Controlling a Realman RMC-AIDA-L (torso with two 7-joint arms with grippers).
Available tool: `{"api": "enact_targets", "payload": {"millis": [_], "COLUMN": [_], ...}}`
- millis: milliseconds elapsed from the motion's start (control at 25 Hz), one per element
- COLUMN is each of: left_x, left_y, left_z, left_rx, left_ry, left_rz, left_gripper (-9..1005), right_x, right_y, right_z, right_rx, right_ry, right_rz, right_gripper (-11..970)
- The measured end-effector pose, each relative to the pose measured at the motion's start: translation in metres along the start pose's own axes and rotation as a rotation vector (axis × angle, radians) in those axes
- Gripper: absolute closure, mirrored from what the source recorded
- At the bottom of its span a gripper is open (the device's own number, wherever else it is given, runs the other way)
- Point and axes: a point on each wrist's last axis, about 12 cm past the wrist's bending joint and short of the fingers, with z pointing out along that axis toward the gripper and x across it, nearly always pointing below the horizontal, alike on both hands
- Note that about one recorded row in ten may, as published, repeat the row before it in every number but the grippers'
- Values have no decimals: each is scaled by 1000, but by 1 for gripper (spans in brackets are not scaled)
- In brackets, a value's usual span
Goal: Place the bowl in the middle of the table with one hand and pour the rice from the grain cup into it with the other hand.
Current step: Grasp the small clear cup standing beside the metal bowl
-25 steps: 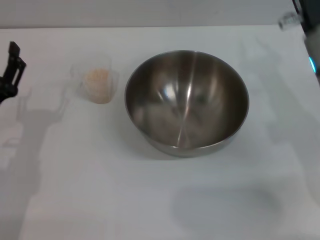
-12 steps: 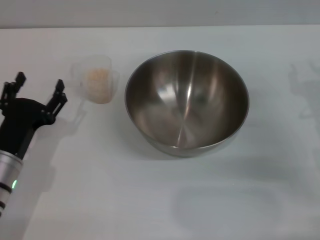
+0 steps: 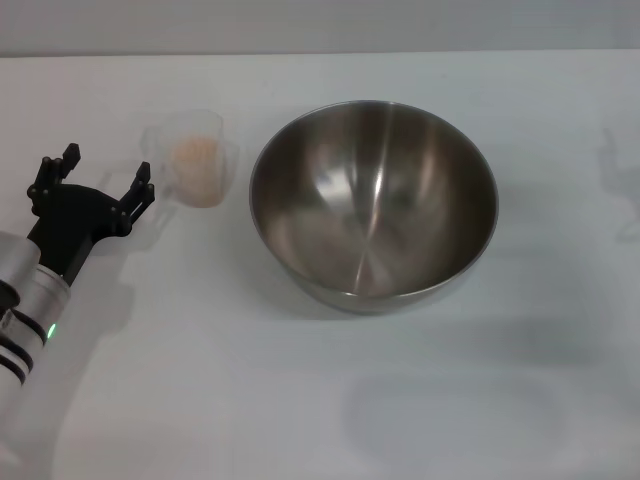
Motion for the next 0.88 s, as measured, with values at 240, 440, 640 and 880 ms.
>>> {"api": "enact_targets", "payload": {"millis": [240,440,640,880], "left_x": [-2,-6,-11,-13], "left_y": [1,1,1,4], "left_z": [9,19,28,38], "left_rx": [-8,5,5,7], "left_ry": [21,31,40,65], "left_rz": [11,22,26,47], "left_gripper": [129,129,129,130], "right_x": [0,0,0,0], "right_y": [-1,-1,-1,-1], "right_z": [-1,-1,-1,0], "right_rx": [2,4,6,6], "right_ry": [1,2,0,-1], "right_rz": [-1,-1,0,2], "right_gripper": [522,522,522,522]}}
